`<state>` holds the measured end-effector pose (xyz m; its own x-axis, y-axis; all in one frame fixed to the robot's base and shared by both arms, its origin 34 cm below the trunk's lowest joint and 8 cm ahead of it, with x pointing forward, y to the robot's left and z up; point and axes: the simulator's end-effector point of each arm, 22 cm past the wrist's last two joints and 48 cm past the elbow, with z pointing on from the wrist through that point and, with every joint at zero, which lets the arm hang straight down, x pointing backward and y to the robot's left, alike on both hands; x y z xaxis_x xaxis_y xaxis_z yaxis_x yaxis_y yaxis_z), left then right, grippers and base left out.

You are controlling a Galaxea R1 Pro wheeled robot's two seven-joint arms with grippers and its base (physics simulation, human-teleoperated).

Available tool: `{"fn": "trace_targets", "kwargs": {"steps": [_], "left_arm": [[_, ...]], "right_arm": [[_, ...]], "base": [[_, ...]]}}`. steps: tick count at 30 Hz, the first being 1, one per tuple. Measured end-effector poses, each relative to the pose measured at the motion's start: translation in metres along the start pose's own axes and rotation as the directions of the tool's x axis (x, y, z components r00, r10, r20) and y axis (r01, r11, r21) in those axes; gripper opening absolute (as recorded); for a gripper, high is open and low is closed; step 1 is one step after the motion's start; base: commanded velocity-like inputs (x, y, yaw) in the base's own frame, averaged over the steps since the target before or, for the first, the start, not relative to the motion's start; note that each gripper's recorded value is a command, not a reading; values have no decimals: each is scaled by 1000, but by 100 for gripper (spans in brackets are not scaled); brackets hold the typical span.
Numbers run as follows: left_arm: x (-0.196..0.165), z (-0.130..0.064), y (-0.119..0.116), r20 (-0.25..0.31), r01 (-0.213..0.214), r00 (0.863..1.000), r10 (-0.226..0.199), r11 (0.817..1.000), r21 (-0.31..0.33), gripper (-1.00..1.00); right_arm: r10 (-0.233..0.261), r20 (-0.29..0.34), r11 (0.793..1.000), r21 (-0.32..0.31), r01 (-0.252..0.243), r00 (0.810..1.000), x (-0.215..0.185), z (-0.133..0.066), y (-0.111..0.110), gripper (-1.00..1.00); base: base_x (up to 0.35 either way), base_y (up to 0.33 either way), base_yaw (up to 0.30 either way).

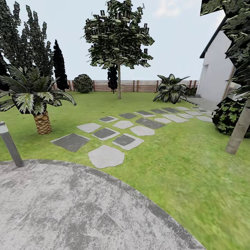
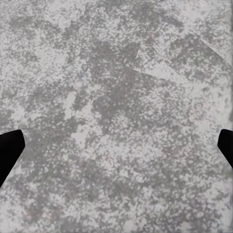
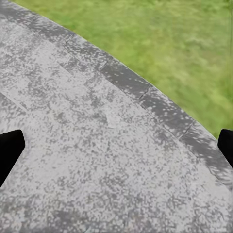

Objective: In the garden, pick up the pesticide atomizer on the floor and spray pesticide onto both trees until each tree trunk is fully covered.

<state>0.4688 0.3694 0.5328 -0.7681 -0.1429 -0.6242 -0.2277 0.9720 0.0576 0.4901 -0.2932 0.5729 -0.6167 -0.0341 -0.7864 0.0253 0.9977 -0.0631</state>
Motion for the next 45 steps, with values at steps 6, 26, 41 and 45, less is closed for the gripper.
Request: {"fn": "trace_targets", "kwargs": {"steps": [6, 26, 41, 45], "left_arm": [[1, -1, 1, -1, -3, 1000, 3, 1000, -1, 100], [1, -1, 3, 1, 3, 1000, -3, 1000, -4, 100], [6, 5, 3, -5, 0, 1000, 0, 1000, -5, 100], [10, 10, 3, -6, -1, 1000, 1, 1000, -5, 100]], "right_arm": [[-1, 1, 1000, 0, 1, 1000, 1, -1, 0, 100], [-2, 1, 1000, -3, 2, 1000, 2, -1, 2, 100], [-1, -8, 1000, -4, 1, 1000, 9, 3, 3, 100], [-1, -9, 1000, -4, 1, 1000, 15, 7, 3, 100]], "base": [[53, 24, 0], [294, 157, -32], [149, 32, -224], [1, 0, -14]]}}
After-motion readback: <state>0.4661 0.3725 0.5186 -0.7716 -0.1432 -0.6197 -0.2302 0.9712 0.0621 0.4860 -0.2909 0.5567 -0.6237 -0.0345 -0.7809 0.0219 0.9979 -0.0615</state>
